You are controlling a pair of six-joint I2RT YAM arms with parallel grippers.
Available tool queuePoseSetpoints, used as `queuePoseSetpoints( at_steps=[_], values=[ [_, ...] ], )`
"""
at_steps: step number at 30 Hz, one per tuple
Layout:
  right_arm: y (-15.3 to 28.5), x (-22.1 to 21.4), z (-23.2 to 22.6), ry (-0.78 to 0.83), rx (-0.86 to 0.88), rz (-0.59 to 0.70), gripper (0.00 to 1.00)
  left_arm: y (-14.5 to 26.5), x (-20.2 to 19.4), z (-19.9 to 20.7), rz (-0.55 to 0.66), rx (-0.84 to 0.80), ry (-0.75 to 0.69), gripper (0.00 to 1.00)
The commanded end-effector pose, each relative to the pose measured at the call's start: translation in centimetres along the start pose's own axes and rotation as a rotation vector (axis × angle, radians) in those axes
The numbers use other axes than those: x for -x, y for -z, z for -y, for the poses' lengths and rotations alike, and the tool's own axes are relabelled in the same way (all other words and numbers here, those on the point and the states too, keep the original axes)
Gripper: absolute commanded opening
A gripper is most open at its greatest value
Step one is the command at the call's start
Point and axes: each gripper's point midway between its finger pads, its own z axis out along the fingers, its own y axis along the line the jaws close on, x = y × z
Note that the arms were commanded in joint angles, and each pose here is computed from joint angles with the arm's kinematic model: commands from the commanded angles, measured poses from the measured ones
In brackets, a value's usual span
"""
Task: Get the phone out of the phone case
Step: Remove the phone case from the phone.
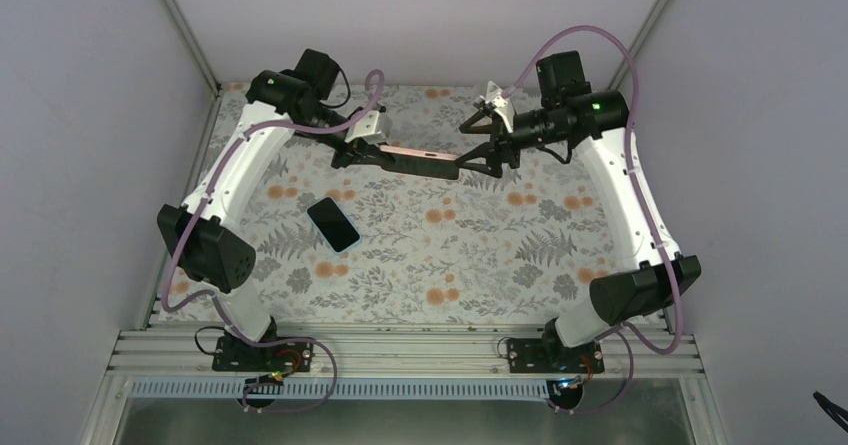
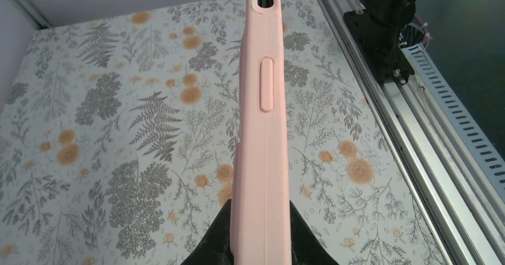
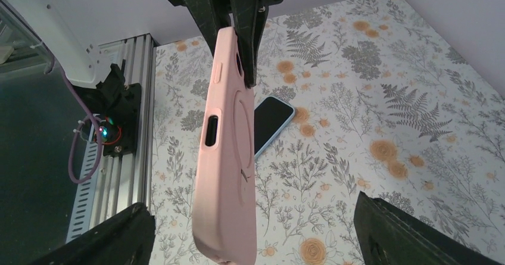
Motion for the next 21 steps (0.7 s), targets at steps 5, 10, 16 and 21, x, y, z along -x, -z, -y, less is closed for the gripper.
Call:
queuePoseSetpoints(
  at_steps=[5,10,16,21],
  values=[
    [-0.5,0.2,0.7,-0.006,0.026,0.033,0.82,1.7,2.9,1.2,0.061,0.037,-0.122,0.02],
    [-0.4,0.0,0.8,-0.007,0.013,0.038,0.81,1.9,3.3,1.3,0.070,0.036,-0.127,0.02],
    [-0.1,-0.2,2.2,-0.031,-0.026,0.045,0.77,2.0,3.3,1.6,0.071,0.031,-0.129,0.02],
    [0.5,-0.1,4.9,-0.053,-0.087,0.069,0.76,2.4,3.8,2.2,0.077,0.036,-0.145,0.02]
  ],
)
